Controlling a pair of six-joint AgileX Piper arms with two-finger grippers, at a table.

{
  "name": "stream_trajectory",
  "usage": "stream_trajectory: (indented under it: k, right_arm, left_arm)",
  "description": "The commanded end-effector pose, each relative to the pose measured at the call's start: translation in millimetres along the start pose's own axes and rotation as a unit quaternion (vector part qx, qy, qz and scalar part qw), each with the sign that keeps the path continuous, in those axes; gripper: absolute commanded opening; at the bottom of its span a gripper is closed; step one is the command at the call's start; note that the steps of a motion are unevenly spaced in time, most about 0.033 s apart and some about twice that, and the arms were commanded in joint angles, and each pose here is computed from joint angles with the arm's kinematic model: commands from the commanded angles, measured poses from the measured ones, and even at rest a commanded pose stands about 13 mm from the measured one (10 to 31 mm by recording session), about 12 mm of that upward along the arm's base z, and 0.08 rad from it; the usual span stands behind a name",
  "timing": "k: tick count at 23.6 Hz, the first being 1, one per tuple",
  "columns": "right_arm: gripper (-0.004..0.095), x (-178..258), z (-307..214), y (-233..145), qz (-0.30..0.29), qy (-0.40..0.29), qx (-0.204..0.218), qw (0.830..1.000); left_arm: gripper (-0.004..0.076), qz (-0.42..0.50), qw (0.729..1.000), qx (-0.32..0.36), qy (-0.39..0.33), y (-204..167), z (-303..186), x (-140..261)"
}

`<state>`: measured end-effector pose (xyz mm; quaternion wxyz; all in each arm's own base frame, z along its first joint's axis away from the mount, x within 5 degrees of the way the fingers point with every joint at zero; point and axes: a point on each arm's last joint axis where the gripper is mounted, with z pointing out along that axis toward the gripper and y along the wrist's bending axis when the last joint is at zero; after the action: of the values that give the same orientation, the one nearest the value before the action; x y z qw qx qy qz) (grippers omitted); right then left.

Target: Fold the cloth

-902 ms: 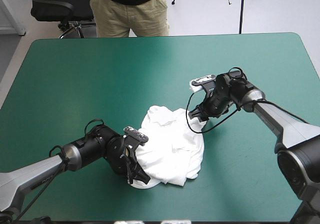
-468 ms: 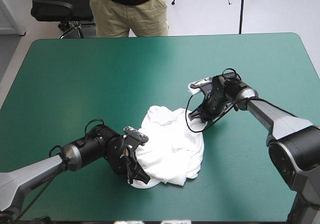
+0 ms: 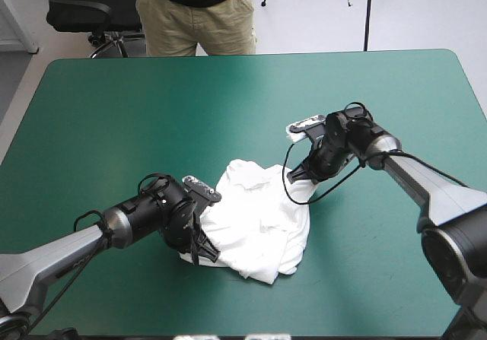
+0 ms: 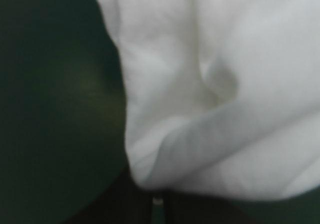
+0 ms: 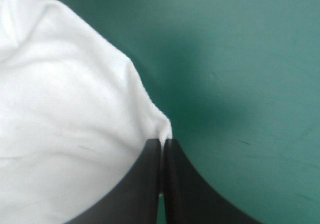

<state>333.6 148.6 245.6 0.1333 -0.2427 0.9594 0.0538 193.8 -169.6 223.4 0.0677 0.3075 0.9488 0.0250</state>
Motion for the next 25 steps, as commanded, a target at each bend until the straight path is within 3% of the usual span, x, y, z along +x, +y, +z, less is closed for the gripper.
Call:
stream_trajectory:
  k: [1,6,8,13,16,20,23,25]
  right_arm:
    - [-0.0017,2.9,-68.7,0.4,-0.018,-0.092,0.032,0.995]
    - [-0.0018,20.4,-130.8,0.9,-0.016,-0.171,0.066,0.983]
    - [-0.0017,34.8,-184.5,1.0,-0.021,-0.245,0.099,0.964]
    - [-0.0018,52.8,-272.3,7.3,-0.014,-0.375,0.114,0.920]
    - [-0.0018,61.1,-326.2,10.0,-0.013,-0.453,0.129,0.882]
    - [-0.0017,70.8,-369.2,12.0,-0.033,-0.518,0.158,0.840]
    - [-0.0017,85.3,-406.8,12.9,-0.048,-0.571,0.195,0.796]
    - [-0.0017,93.1,-423.9,14.8,-0.053,-0.599,0.204,0.773]
  left_arm:
    - [-0.0017,0.007,0.997,-0.058,-0.051,12.9,-37.7,-15.8]
    - [-0.0017,-0.001,0.986,-0.101,-0.131,26.6,-87.6,-34.2]
    - [-0.0017,-0.050,0.973,-0.107,-0.198,49.7,-134.0,-40.1]
    - [-0.0017,-0.104,0.929,-0.142,-0.325,97.6,-228.9,-31.8]
    - [-0.0017,-0.123,0.883,-0.159,-0.423,110.1,-294.2,-16.6]
    - [-0.0017,-0.132,0.829,-0.163,-0.519,111.3,-345.4,0.7]
    - [-0.0018,-0.129,0.762,-0.169,-0.612,110.5,-389.6,20.8]
    - [-0.0018,-0.120,0.734,-0.172,-0.646,109.1,-406.5,31.1]
